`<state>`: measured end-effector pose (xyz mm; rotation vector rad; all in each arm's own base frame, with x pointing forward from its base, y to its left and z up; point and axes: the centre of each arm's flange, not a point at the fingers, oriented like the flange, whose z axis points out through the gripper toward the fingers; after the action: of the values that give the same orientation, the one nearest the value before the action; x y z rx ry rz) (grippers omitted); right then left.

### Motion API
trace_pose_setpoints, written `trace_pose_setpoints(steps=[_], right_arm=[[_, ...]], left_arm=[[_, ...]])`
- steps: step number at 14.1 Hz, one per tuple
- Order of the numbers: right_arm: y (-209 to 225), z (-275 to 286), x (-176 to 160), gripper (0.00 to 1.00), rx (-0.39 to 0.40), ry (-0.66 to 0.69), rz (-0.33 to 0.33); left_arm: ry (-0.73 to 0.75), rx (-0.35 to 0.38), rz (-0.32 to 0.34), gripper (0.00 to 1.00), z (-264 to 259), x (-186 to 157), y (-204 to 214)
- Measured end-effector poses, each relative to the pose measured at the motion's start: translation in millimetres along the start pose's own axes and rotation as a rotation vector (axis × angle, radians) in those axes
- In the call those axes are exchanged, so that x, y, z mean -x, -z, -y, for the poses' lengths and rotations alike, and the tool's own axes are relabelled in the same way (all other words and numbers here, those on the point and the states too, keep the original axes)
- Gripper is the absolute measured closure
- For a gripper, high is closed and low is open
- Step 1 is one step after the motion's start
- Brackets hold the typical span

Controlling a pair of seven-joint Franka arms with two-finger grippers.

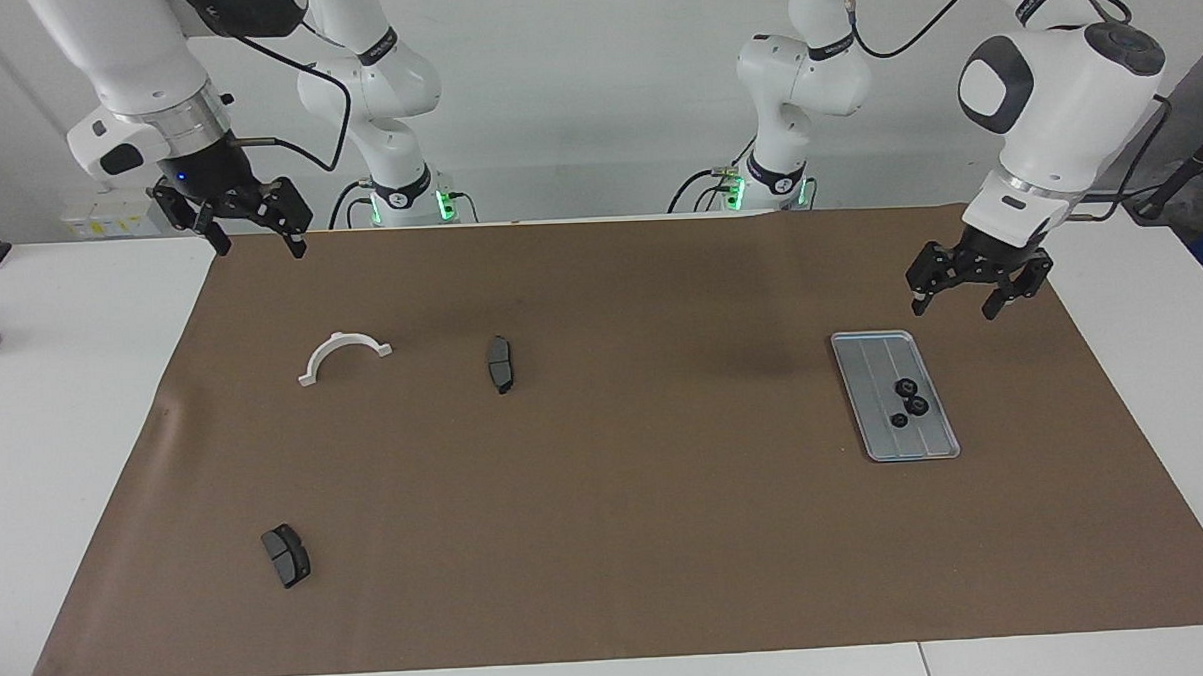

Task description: Pick bearing gear from pile to tray

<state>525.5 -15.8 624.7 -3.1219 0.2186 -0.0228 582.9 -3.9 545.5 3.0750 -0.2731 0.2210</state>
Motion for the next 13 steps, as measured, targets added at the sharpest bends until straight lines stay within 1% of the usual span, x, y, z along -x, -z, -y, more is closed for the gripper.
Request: trace_pose_setpoints(steps=[3,5,9,11,13], right_arm=[[0,0,0,0.0,0.0,-0.031,0.0],[0,0,0,0.0,0.0,-0.037,0.0],[0,0,0,0.0,0.0,-0.037,0.0],[0,0,0,0.0,0.0,-0.037,0.0],[0,0,0,0.0,0.0,-0.037,0.0]], left_arm=[[-0.005,-0.007,-0.005,0.0,-2,-7,27],[0.006,-0.006,0.01,0.0,3,-6,42],[0.029,0.003,0.038,0.0,16,1,52],[0.031,0.011,0.04,0.0,16,3,56],[0.036,-0.003,0.039,0.0,8,4,60]])
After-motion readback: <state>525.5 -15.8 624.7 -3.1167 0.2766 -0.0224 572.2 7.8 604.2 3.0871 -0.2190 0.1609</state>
